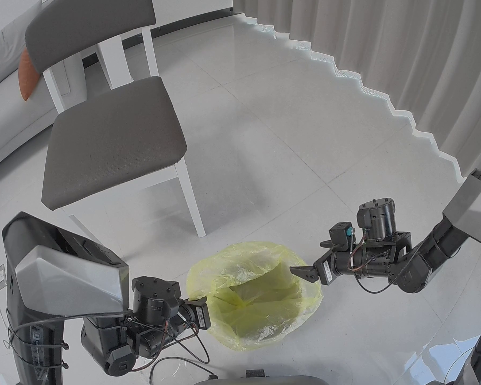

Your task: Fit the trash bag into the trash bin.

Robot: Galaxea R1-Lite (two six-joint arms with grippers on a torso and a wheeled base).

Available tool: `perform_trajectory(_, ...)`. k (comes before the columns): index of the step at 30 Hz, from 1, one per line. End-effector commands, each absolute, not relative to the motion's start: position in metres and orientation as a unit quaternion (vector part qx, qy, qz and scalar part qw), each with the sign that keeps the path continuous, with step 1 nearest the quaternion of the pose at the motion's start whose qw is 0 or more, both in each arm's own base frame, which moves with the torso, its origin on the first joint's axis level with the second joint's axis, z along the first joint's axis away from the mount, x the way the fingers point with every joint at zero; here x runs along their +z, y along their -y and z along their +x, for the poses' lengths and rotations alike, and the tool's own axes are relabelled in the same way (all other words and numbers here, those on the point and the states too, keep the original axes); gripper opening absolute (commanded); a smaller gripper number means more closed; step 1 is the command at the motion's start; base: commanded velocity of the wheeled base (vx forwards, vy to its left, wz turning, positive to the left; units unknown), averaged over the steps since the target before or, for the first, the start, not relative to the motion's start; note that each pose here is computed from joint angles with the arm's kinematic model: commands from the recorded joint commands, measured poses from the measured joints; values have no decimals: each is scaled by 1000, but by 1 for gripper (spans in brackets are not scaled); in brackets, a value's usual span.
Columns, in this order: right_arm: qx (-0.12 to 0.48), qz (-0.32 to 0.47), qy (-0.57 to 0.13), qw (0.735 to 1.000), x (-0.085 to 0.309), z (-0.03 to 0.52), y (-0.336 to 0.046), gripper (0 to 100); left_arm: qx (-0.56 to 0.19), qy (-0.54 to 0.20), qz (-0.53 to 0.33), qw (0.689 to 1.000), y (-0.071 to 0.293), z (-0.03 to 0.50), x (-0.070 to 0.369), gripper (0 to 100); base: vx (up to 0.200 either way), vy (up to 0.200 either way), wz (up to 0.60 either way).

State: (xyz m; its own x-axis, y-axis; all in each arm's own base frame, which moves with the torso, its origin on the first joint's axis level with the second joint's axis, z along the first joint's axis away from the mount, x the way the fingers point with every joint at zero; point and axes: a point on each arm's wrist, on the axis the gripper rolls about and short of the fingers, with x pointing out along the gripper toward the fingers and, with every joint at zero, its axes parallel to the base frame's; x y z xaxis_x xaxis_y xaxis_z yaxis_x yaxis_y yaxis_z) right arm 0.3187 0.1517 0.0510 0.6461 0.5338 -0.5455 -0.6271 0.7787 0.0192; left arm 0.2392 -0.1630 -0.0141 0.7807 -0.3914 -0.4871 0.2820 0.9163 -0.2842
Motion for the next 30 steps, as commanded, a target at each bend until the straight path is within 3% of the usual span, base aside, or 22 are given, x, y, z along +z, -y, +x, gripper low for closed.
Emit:
perform_trajectory(1,343,-90,-254,900,49,330,-176,100,-181,-282,-97,937,161,233,-15,0,0,0,0)
perform_trajectory(17,350,-94,-270,892,9,362,-197,100,-186,-268,-103,940,158,227,-13,0,0,0,0)
perform_trajectory(18,348,-93,-269,893,8,364,-196,0,-185,-269,-103,940,158,227,-14,0,0,0,0)
perform_trajectory(30,341,-90,-258,899,19,378,-196,0,-178,-259,-109,943,157,234,-15,0,0,0,0)
